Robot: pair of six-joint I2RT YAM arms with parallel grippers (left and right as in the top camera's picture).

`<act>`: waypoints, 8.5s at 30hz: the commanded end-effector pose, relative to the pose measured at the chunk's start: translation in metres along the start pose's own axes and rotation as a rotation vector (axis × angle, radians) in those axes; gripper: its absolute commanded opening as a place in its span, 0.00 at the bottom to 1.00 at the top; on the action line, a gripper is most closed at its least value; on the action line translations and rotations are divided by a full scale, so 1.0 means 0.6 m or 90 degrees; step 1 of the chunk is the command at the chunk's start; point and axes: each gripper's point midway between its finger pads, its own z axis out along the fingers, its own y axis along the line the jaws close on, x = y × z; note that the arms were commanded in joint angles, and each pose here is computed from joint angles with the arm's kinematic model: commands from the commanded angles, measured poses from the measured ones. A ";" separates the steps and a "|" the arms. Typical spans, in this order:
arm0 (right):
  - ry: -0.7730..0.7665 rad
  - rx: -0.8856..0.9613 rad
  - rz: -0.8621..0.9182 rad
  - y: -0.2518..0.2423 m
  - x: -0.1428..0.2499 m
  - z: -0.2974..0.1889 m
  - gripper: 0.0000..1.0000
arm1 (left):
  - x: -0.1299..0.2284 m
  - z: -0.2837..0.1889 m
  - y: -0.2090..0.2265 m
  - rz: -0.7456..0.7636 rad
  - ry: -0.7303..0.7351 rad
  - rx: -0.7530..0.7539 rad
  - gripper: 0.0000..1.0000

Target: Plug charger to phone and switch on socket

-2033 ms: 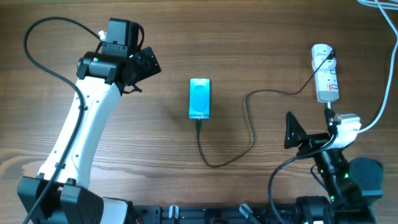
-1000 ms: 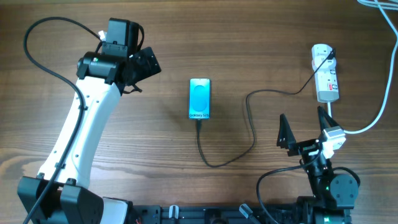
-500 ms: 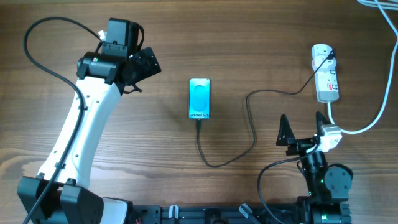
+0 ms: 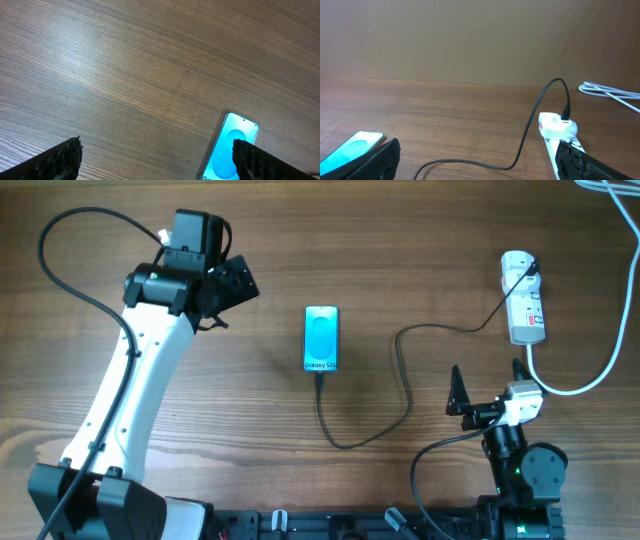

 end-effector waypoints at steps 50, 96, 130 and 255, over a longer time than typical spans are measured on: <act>-0.009 0.022 0.028 -0.010 -0.005 -0.001 1.00 | -0.003 0.000 0.003 -0.008 -0.006 -0.008 1.00; -0.010 0.022 0.028 -0.010 -0.005 -0.001 1.00 | 0.188 -0.053 0.093 0.198 -0.322 0.208 1.00; -0.009 0.022 0.028 -0.010 -0.005 -0.001 1.00 | 0.200 -0.045 0.126 0.114 -0.550 0.273 1.00; -0.009 0.022 0.028 -0.010 -0.005 -0.001 1.00 | 0.173 -0.058 0.175 0.189 -0.624 0.130 1.00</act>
